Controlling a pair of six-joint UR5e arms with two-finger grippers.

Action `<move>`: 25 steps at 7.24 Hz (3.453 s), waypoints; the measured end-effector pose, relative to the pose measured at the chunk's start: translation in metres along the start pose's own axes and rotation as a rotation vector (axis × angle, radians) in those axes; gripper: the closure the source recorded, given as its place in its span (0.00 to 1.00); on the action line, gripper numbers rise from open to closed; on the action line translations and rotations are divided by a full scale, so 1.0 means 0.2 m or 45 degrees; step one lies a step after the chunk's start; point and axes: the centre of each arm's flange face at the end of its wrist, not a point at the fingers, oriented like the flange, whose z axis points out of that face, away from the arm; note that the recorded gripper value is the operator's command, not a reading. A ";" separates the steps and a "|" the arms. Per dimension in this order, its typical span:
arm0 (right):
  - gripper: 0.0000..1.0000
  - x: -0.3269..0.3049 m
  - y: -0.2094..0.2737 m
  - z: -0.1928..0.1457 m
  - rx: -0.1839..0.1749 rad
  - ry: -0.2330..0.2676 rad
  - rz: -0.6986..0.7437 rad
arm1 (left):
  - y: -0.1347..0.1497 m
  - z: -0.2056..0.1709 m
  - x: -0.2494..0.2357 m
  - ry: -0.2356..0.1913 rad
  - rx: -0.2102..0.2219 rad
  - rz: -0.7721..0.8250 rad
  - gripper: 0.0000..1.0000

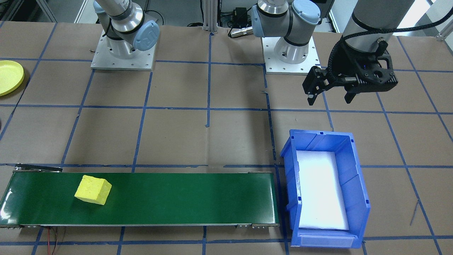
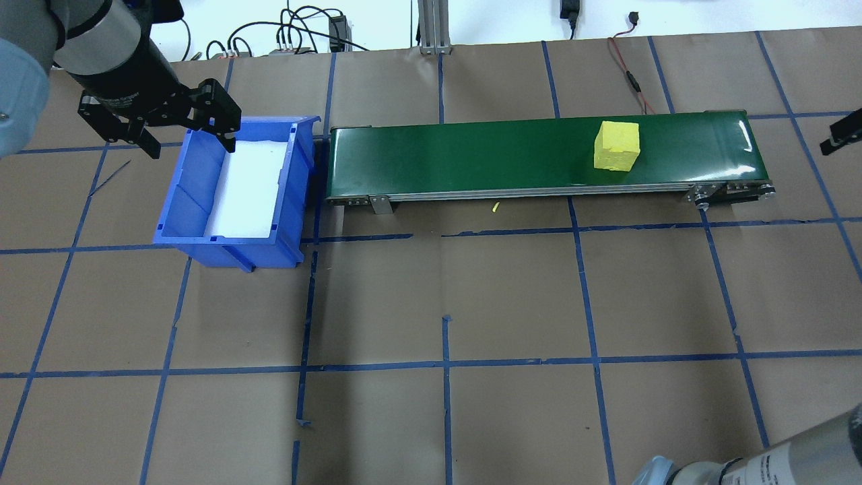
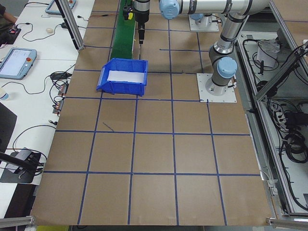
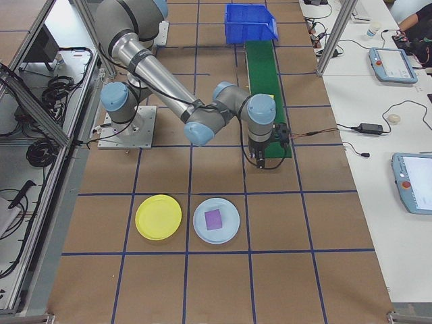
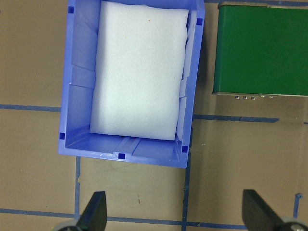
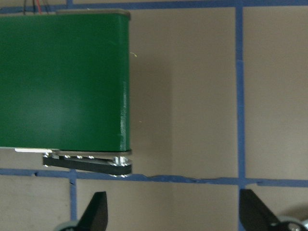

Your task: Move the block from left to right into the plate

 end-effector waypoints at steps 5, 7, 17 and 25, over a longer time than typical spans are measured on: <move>0.04 -0.65 -0.20 0.18 0.029 -0.338 0.298 | 0.00 0.00 0.00 0.001 0.001 -0.001 0.00; 0.04 -0.67 -0.21 0.29 0.012 -0.426 0.321 | 0.00 0.00 0.00 0.001 0.000 -0.001 0.00; 0.59 -0.53 -0.23 0.47 -0.009 -0.250 0.271 | 0.00 0.00 0.00 0.003 0.004 -0.001 0.00; 0.57 1.07 1.39 0.13 -0.306 -0.180 0.021 | 0.00 0.00 0.00 0.002 0.005 -0.003 0.00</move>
